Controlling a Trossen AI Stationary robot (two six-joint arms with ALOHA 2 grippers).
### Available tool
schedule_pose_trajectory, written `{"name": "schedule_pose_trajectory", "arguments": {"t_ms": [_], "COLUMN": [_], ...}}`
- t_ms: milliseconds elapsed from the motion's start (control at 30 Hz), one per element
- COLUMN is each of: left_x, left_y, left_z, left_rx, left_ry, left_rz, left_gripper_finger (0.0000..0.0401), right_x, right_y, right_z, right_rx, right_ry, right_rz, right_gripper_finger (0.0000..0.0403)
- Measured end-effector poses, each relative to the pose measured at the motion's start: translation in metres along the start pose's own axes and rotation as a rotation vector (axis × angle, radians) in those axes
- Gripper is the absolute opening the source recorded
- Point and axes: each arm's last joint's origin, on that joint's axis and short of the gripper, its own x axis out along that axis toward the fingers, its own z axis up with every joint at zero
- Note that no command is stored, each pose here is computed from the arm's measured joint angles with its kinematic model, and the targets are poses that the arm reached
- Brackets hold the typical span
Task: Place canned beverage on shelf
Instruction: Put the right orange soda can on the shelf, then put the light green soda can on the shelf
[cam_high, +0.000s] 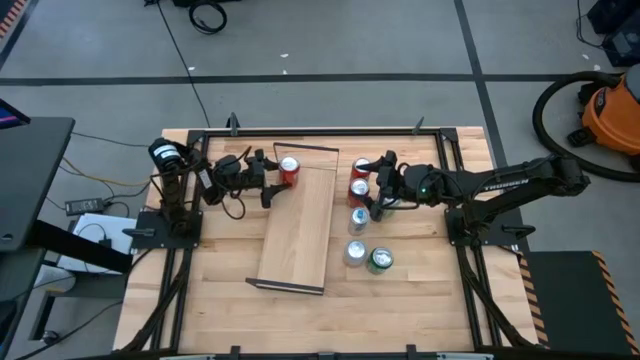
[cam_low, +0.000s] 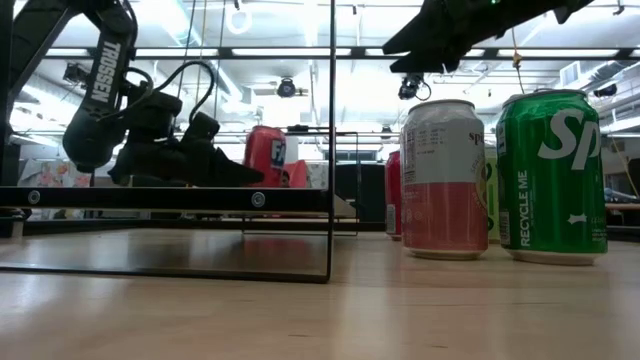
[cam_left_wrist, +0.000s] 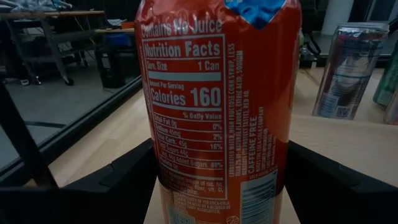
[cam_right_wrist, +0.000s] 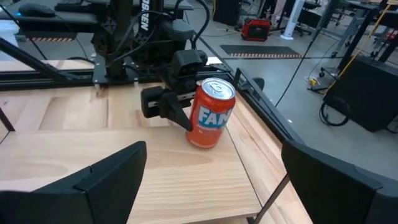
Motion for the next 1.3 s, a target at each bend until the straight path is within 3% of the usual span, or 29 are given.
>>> {"name": "schedule_pose_trajectory", "arguments": {"t_ms": [300, 700, 1300], "left_x": [0.001, 0.002, -0.025], "left_y": [-0.001, -0.005, -0.02], "left_z": [-0.001, -0.005, 0.016], "left_rx": [-0.003, -0.013, 0.063], "left_ry": [0.019, 0.048, -0.015], "left_rz": [0.015, 0.004, 0.072], "left_gripper_finger": [0.0307, 0.0384, 0.0389], "right_x": [0.0, 0.0, -0.001], "right_y": [0.0, 0.0, 0.002], "right_z": [0.0, 0.0, 0.0], "right_rx": [0.001, 0.015, 0.014], "right_ry": [-0.001, -0.001, -0.002], "right_rz": [0.002, 0.002, 0.003], "right_gripper_finger": [0.0385, 0.0385, 0.0385]}}
